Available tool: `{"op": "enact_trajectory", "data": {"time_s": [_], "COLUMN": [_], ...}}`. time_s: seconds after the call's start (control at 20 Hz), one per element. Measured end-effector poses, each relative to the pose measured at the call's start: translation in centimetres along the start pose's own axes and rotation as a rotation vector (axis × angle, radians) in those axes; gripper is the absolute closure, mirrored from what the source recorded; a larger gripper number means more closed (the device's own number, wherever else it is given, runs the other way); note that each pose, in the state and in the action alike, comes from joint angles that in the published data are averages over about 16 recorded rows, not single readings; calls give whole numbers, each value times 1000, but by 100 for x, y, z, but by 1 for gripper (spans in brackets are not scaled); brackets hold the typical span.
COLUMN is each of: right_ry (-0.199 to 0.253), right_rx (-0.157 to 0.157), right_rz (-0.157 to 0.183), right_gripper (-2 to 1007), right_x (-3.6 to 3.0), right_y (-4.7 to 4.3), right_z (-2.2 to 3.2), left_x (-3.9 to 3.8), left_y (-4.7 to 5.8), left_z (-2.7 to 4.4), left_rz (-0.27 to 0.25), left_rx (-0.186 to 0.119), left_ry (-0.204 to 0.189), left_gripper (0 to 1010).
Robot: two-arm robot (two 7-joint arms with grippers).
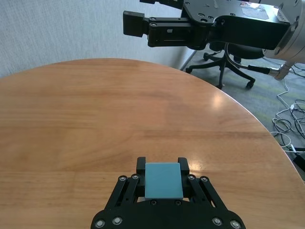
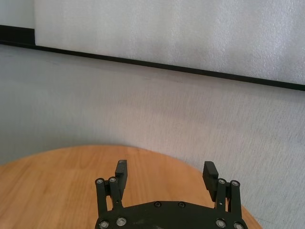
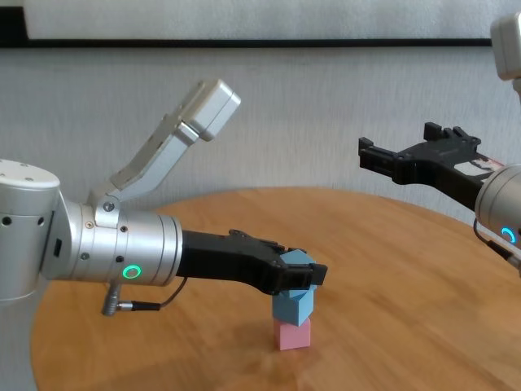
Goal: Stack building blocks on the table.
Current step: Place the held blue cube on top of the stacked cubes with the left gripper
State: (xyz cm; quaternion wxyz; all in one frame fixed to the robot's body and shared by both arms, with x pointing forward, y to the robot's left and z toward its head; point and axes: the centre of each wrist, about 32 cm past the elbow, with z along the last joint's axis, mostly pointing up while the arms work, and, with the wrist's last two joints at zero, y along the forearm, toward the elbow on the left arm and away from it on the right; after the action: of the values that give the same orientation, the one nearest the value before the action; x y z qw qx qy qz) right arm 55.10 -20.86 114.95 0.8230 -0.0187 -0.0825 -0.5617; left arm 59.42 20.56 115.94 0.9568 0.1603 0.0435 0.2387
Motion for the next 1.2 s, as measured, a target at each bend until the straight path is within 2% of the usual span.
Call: {"op": "enact_trajectory", "data": {"time_s": [1.2], "right_ry": [0], "right_rx": [0], "right_rz": [0], "right_gripper": [5], "right_x": [0], "right_y": [0], "right_z": [0], "left_x": [1], "left_y": [-8], "left_z": [-11], "left_rz": [-9], "left_rx": [32], "left_ry": [3], "left_gripper": [600]}}
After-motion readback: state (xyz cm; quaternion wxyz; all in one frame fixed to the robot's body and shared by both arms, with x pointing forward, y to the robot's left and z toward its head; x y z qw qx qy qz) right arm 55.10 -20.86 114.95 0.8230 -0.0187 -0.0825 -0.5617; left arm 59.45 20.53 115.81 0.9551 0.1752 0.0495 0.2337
